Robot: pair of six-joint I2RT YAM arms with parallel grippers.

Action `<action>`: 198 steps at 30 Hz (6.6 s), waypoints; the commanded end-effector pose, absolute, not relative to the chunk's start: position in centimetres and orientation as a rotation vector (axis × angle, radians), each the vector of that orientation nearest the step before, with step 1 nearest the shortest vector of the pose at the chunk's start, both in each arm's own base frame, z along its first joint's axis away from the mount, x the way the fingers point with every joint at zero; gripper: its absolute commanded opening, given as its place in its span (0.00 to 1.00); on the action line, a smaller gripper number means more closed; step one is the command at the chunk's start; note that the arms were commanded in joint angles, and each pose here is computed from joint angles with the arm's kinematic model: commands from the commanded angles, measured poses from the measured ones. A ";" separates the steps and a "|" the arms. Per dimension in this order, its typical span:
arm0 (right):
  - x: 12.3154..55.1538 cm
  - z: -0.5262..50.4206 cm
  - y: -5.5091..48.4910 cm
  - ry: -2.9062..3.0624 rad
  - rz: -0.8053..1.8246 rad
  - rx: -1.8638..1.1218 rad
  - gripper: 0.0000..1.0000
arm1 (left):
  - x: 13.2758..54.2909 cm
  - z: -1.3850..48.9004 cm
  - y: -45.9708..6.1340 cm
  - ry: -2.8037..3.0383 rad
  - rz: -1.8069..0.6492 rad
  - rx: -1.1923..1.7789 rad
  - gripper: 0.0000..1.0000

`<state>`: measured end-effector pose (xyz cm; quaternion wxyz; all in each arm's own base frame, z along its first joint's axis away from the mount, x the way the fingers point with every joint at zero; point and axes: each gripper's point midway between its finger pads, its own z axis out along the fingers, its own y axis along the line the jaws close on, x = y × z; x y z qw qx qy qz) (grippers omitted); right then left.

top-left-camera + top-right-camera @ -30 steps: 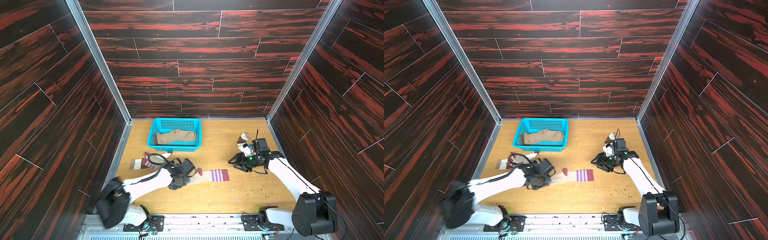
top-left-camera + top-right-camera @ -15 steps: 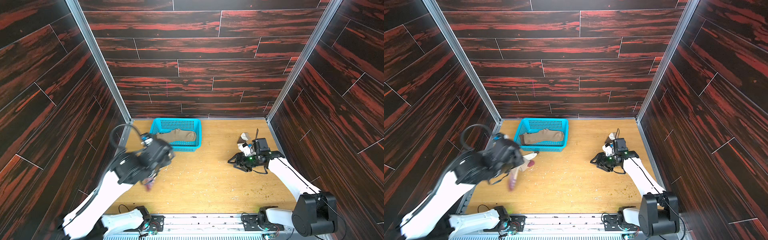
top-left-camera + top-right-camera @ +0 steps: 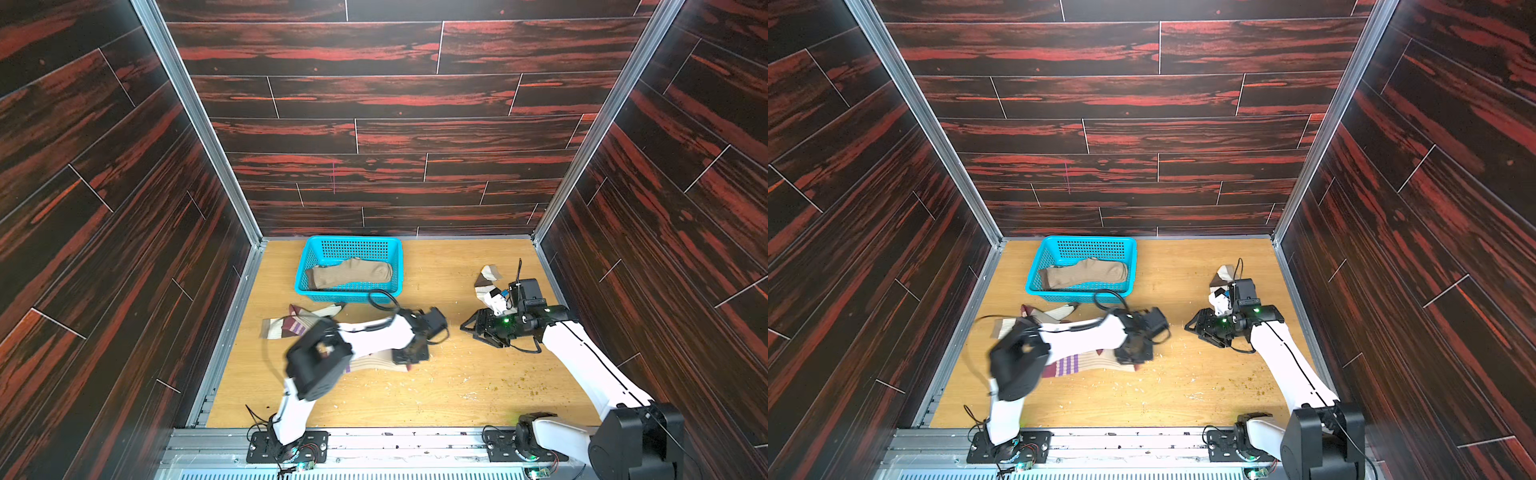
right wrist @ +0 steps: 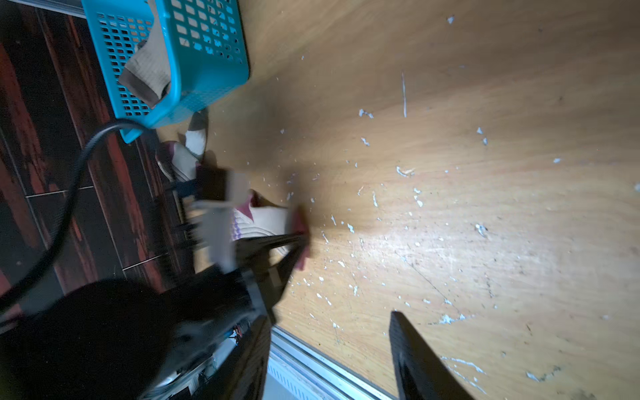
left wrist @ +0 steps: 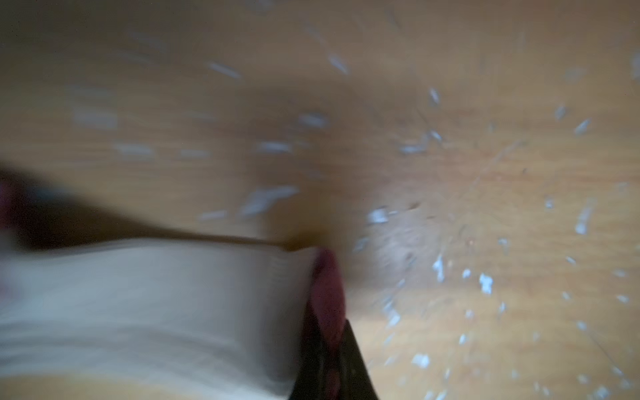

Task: Place the socks together as a pair
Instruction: Flatten out the sock at the center of the board, then pick up the sock, then place the sock at the center of the board.

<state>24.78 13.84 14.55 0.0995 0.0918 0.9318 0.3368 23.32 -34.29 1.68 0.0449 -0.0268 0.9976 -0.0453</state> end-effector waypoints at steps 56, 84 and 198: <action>24.3 16.9 18.5 2.759 1.011 0.101 0.62 | 35.1 9.3 6.2 2.454 -0.380 -1.328 0.63; 24.0 17.4 19.0 2.752 1.015 0.056 0.62 | 32.4 14.4 7.3 2.475 -0.225 -1.119 0.02; 12.3 7.9 21.6 3.066 0.525 0.279 0.61 | 14.3 8.0 -11.3 2.825 -0.426 -0.591 0.98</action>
